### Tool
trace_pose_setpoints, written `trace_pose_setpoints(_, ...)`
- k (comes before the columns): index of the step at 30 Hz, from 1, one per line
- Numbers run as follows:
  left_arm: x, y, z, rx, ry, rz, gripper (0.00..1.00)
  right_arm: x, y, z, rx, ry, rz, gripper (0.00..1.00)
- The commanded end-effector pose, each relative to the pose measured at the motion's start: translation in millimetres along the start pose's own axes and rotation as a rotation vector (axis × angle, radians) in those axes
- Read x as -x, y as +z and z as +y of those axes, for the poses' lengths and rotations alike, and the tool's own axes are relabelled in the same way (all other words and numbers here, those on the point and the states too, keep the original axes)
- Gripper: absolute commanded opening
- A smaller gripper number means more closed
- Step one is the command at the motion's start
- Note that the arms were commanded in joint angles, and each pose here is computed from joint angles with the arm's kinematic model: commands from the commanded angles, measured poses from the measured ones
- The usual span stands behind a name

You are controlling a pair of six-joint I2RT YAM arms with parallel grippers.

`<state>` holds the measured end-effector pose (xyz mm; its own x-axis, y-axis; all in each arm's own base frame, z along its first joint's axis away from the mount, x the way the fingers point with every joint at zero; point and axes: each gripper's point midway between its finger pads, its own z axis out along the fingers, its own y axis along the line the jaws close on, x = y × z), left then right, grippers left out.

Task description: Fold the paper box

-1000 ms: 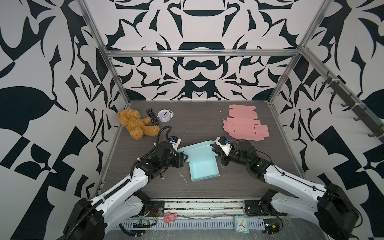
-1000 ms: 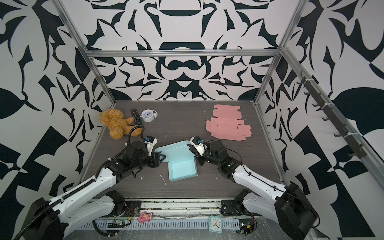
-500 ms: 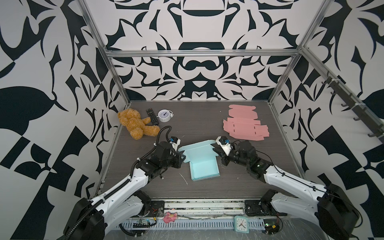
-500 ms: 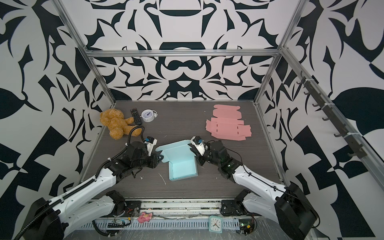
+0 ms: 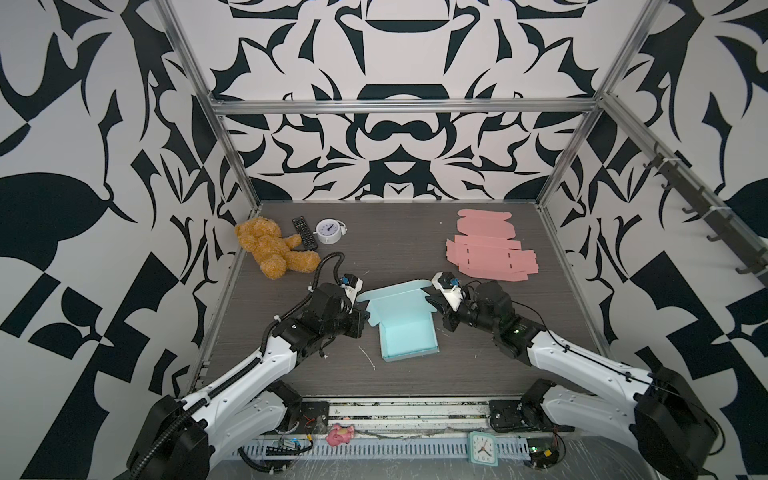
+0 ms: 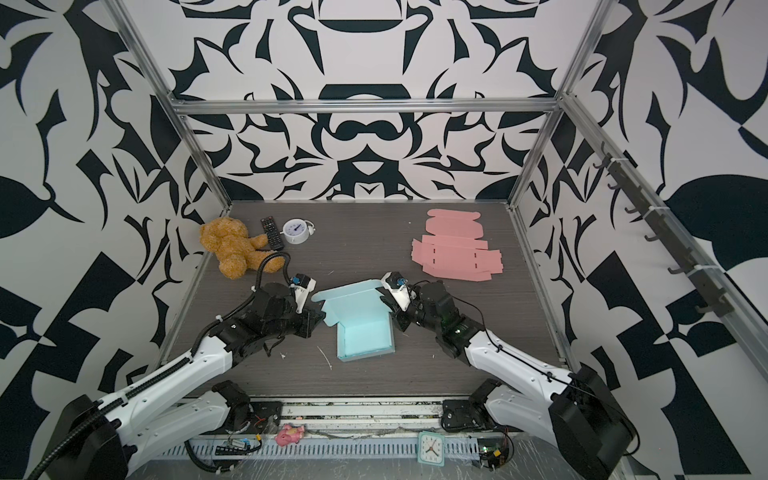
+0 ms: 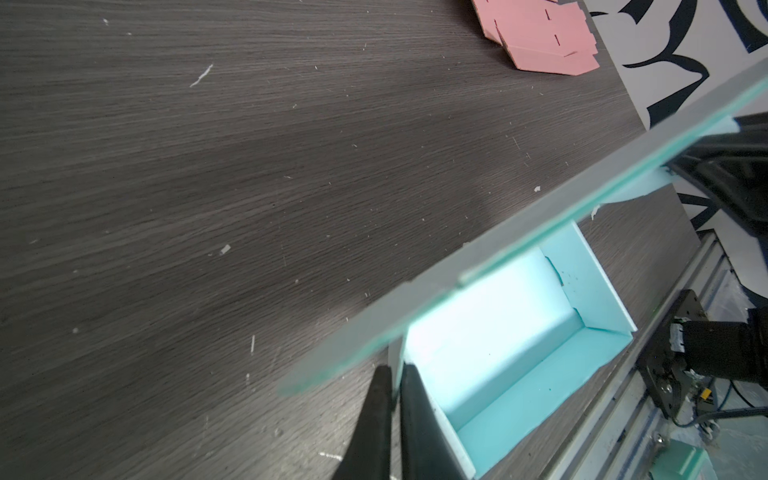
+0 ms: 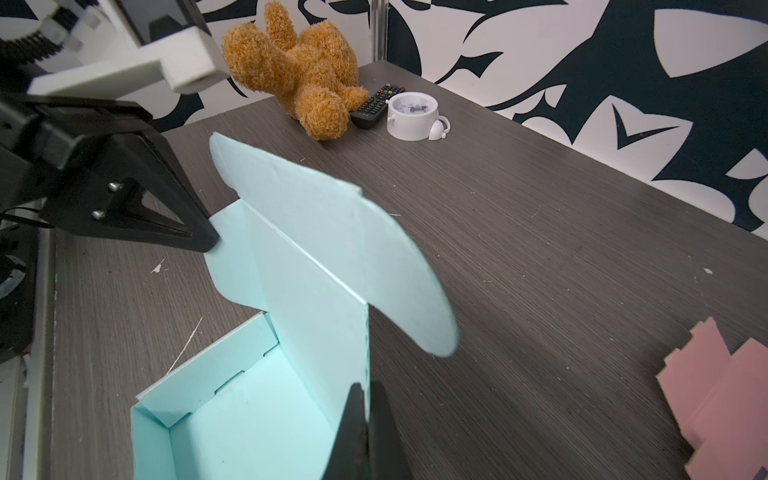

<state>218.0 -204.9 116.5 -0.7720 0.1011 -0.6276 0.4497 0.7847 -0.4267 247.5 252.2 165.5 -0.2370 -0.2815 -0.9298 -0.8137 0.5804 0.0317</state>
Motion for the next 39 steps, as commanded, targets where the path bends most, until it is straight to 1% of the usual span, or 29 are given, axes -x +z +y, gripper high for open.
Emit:
trace_pose_setpoints(1, -6, -2, 1, 0.004, 0.012, 0.033, 0.09, 9, -2, 3, 0.013, 0.001, -0.027, 0.08)
trace_pose_setpoints(9, -7, -2, -1, -0.005, 0.024, 0.047, 0.07, 14, -2, 1, 0.008, 0.004, -0.03, 0.12)
trace_pose_setpoints(14, -4, -7, -3, -0.008, 0.037, 0.032, 0.06, 21, -1, 2, 0.016, -0.008, -0.039, 0.13)
trace_pose_setpoints(19, -2, -9, -6, -0.013, 0.048, 0.035, 0.05, 28, 0, 1, 0.011, -0.022, -0.035, 0.11)
trace_pose_setpoints(31, 1, -12, -9, -0.019, 0.055, 0.035, 0.05, 25, -1, 1, 0.01, -0.021, -0.03, 0.09)
trace_pose_setpoints(39, 5, -13, -6, 0.002, 0.057, 0.024, 0.05, 21, 0, -1, -0.005, -0.016, -0.02, 0.04)
